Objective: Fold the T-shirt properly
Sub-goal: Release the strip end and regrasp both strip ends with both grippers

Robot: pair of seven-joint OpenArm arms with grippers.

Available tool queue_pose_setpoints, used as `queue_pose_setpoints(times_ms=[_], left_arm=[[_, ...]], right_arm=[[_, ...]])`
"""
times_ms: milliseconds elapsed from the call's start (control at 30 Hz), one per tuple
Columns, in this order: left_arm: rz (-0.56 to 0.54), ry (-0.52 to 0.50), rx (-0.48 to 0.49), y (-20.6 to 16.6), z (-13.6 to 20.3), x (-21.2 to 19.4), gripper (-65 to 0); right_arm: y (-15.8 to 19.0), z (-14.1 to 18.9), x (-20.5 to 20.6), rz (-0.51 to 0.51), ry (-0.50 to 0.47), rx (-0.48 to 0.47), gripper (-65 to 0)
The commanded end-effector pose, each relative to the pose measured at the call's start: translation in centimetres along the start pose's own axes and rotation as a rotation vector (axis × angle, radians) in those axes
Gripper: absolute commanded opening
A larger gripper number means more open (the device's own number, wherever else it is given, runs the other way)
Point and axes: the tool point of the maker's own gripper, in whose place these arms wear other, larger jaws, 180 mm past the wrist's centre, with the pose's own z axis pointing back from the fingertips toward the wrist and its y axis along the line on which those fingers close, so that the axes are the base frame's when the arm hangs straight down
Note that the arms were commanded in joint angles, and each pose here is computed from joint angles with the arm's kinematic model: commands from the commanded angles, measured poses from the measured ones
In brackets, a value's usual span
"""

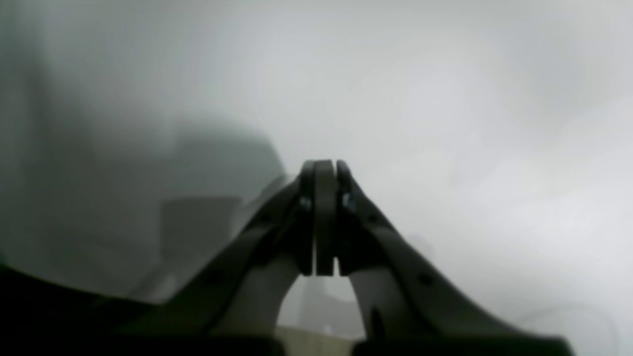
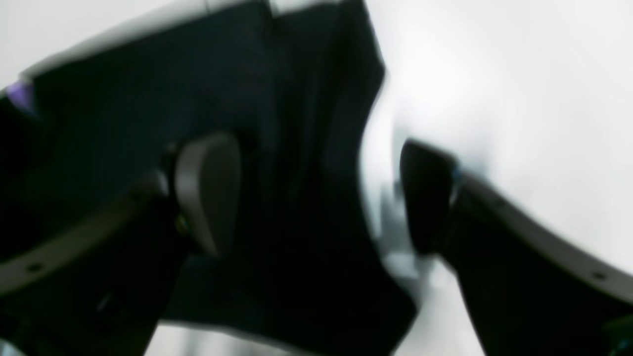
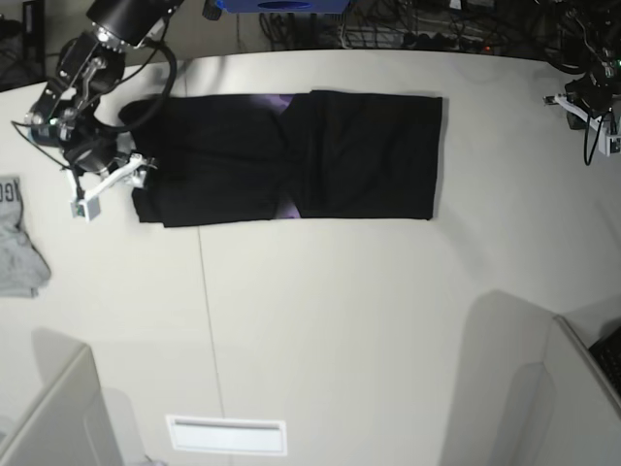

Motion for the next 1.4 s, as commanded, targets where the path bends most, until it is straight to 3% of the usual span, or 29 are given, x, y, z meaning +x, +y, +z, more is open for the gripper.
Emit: queue_pose_setpoints(times_ms=[0, 133, 233, 500, 767, 933, 1100, 1167, 1300, 1367], left_arm=[[-0.015, -0.07, -0.003, 0.1, 0.4, 1.6, -65.0], [-0.001, -0.139, -0.033, -1.4, 0.0, 1.7, -65.0], [-0.039, -0.125, -0.093, -3.8, -1.0, 1.6, -65.0], [-0.114, -0.095, -0.259, -11.1, -2.8, 1.1, -65.0], [-0.137, -0.068, -0.377, -17.8, -4.2, 1.2, -65.0], [-0.15, -0.067, -0.431, -21.0, -4.4, 1.4, -65.0], [-0.17, -0.051, -0.481, -23.6, -4.3, 0.8, -65.0], [-0.175, -0.048, -0.498, -24.3, -4.2, 0.6, -65.0], [-0.166, -0.046, -0.499, -24.7, -4.3, 0.6, -65.0], [-0.156, -0.048, -0.49, -24.6, -4.4, 0.8, -65.0]], right_arm=[[-0.2, 0.1, 0.7, 0.003, -0.023, 0.013, -18.3], [-1.4, -0.8, -0.8, -0.065, 0.014, 0.021, -18.3], [-1.2, -1.1, -1.4, -0.068, 0.035, 0.029, -18.3], [0.2, -1.2, -3.2, 0.06, 0.118, 0.087, -18.3], [0.8, -1.4, -3.6, 0.061, 0.124, 0.104, -18.5], [1.6, -1.8, -4.3, 0.049, 0.144, 0.125, -27.6], [2.5, -3.3, -6.1, 0.005, 0.196, 0.178, -29.1], [2.6, -3.6, -6.0, -0.003, 0.194, 0.188, -37.1], [1.8, -3.6, -4.6, 0.006, 0.137, 0.168, -61.7], [1.5, -3.5, -4.1, 0.011, 0.129, 0.161, -65.0]])
